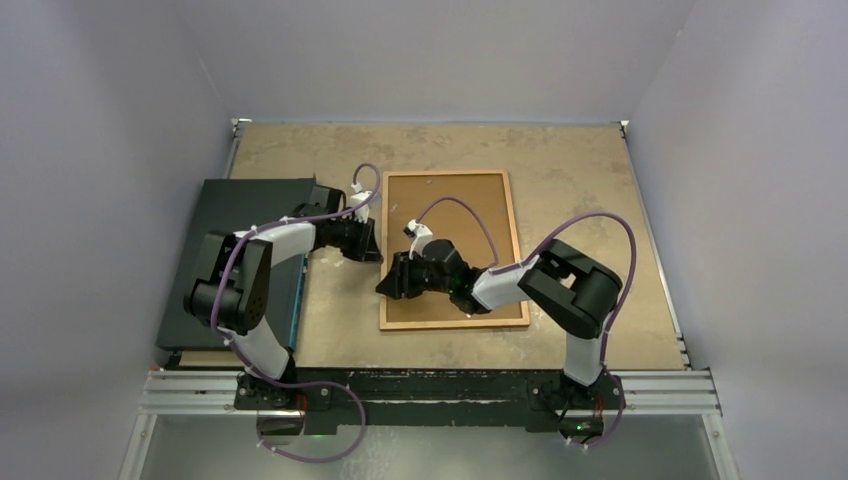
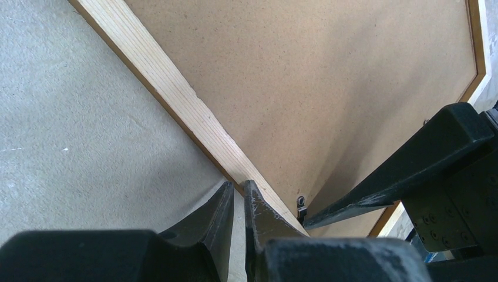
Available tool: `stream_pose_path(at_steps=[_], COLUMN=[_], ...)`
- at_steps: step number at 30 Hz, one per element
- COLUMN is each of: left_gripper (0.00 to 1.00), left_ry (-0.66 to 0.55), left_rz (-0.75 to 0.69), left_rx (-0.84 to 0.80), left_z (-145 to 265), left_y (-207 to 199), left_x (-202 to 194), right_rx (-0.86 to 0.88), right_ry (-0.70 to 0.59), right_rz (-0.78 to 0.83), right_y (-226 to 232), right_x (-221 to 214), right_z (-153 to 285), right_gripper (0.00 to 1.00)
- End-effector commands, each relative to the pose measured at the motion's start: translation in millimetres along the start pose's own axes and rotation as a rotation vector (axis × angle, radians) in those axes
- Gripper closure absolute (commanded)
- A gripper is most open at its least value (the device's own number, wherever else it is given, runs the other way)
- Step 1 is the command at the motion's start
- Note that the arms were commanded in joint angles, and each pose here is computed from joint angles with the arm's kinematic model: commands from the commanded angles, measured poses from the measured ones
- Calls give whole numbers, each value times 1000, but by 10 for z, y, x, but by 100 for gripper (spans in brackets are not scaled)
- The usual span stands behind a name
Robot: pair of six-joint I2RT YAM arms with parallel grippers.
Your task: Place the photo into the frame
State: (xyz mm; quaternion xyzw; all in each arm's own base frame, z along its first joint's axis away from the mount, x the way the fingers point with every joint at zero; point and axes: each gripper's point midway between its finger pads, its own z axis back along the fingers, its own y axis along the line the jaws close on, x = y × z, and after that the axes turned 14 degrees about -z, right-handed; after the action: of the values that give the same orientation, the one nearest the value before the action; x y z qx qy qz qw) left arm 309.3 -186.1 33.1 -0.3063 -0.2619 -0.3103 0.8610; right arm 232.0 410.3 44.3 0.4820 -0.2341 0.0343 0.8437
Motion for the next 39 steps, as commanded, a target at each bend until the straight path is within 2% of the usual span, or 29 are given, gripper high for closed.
stream_pose_path(at_steps=[1,6,10,21,39], left_gripper=[91,91,92,92,93], left_ry=[23,28,27,23,22], left_rz=[-11,-17,-13,-11,-7], left_rx=[8,19,19,13,-4], left_z=[-10,9,9,7,3], left_y=[12,19,25,13,-33], left_x=[-67,-68,-68,-56,-74], right_rx=[43,149,127,42,8], right_ry=[-72,-98,-96,-46,-70], right_rz=[93,120,94,67,57], right_y=[120,408,329,43,-55], right_x=[184,225,170,38,83], right_z=[-42,185,275,81,-35], right_gripper=[54,52,52,53,56])
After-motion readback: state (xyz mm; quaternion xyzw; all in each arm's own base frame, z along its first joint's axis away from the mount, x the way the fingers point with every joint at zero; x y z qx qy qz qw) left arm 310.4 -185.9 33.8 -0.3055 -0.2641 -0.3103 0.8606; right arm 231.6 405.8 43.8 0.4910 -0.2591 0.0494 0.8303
